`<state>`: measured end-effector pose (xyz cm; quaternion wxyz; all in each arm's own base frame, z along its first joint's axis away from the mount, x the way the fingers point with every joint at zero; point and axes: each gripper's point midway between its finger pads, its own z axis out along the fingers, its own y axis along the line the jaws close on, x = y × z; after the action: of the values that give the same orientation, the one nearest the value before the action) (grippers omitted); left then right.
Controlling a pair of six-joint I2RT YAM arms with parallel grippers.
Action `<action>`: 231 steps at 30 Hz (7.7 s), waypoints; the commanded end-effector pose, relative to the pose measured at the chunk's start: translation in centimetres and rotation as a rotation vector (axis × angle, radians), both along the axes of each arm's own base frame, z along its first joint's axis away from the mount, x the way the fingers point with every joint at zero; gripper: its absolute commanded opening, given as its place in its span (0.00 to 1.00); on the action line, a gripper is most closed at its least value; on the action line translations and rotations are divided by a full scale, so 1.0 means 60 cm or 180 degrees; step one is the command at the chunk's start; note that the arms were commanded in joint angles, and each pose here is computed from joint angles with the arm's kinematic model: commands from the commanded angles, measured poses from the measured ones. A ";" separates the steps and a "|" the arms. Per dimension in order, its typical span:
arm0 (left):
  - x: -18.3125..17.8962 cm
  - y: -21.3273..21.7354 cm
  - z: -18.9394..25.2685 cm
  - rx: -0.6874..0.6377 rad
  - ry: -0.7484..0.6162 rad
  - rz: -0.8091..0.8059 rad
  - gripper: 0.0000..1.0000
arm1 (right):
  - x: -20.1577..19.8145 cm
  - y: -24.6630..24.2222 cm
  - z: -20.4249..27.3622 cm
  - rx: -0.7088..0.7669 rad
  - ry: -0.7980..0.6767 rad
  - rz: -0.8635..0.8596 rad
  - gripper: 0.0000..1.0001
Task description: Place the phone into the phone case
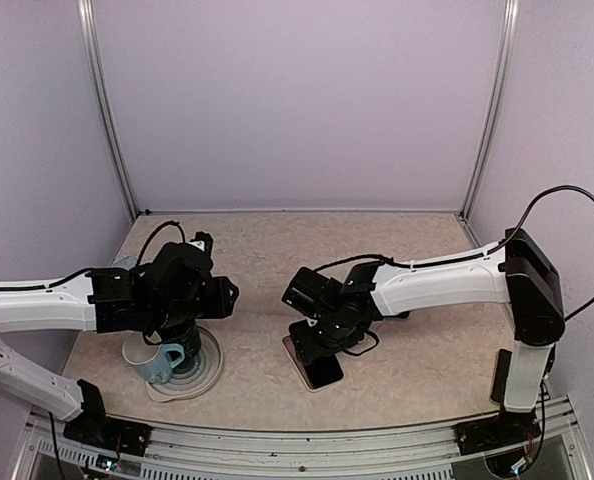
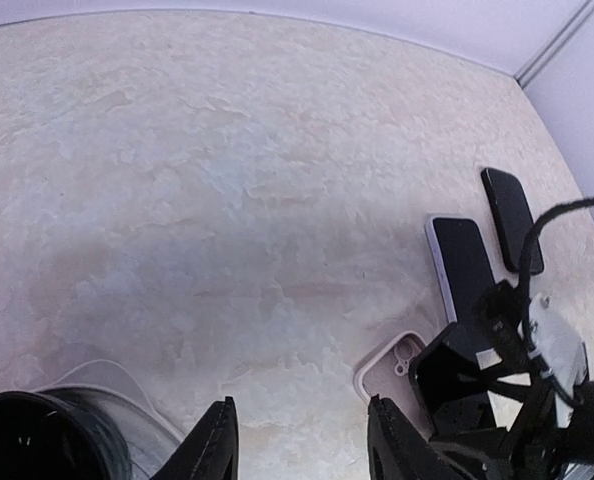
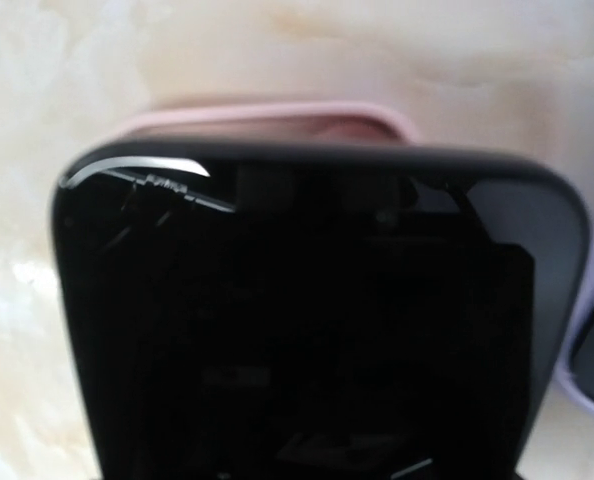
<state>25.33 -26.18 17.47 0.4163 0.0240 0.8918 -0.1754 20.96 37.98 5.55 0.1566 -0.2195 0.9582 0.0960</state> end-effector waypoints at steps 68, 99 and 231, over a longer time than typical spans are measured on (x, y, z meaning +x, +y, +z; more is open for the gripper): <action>0.032 0.011 0.031 0.0018 -0.0150 -0.0011 0.55 | 0.053 0.028 0.158 0.0431 -0.0680 0.0078 0.36; 0.027 -0.021 0.043 -0.0270 -0.0234 -0.0289 0.66 | 0.014 0.032 0.045 0.0496 -0.1034 -0.0115 0.29; -0.090 -0.144 -0.260 0.0360 0.1216 -0.1160 0.53 | -0.016 -0.011 -0.010 0.0842 0.0447 0.0737 0.44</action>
<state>20.94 -37.71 2.63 0.2231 0.1761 0.9239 -0.2561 18.90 36.89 3.54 0.0854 -0.2835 0.9171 0.2670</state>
